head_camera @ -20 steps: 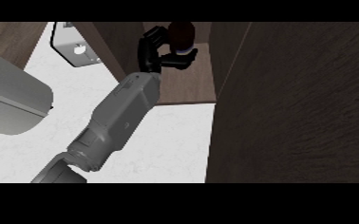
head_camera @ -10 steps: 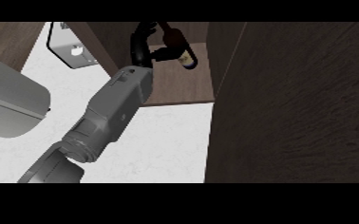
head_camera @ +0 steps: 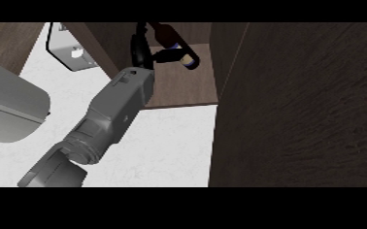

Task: Pick up the wine, place it into the cabinet and close the cabinet

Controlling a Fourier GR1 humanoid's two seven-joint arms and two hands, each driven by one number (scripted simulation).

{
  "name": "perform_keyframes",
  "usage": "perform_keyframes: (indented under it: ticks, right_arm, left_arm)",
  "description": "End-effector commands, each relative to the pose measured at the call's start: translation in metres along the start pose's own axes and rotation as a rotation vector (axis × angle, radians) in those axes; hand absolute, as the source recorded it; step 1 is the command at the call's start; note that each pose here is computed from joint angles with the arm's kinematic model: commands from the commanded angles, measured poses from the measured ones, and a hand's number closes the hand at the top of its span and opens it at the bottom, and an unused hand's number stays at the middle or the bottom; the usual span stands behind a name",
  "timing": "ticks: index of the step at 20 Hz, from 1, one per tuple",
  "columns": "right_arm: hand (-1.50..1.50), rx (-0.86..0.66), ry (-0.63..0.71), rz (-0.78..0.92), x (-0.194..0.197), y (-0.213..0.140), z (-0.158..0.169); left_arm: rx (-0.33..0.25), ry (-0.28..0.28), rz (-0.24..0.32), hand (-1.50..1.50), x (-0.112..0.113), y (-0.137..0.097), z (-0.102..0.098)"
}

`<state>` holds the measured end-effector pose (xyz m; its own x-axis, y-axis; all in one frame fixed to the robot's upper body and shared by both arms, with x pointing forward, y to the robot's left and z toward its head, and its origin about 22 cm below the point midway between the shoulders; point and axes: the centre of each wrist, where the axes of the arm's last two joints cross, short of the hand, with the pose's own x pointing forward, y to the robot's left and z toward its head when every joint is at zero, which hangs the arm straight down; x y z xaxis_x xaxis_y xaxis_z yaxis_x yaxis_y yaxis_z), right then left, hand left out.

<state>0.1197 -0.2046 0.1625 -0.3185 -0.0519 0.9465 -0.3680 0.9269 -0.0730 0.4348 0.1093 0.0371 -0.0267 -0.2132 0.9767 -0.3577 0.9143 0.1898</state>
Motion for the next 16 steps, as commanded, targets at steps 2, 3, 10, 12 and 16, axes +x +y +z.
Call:
perform_keyframes:
  ticks: [2, 3, 10, 12, 16]
  right_arm:
    - [-1.5, 0.028, -0.07, -0.043, 0.031, 0.001, 0.019]
    - [-1.5, 0.022, -0.05, -0.047, 0.023, 0.001, 0.019]
    - [-1.5, 0.044, -0.041, -0.047, 0.04, 0.003, 0.026]
    - [-1.5, 0.029, -0.047, -0.041, 0.028, 0.003, 0.016]
    - [-1.5, 0.017, -0.051, -0.049, 0.036, 0.008, 0.021]
  left_arm:
    - [0.048, -0.021, -0.016, -1.5, -0.01, 0.024, -0.012]
    - [0.03, -0.018, -0.004, -1.5, -0.013, 0.038, -0.018]
    - [-0.084, -0.122, 0.034, -1.5, 0.004, 0.018, -0.014]
    - [-0.12, -0.123, 0.088, -1.5, -0.009, 0.012, -0.003]
    - [-0.17, -0.182, 0.181, -1.5, -0.013, 0.015, 0.0]
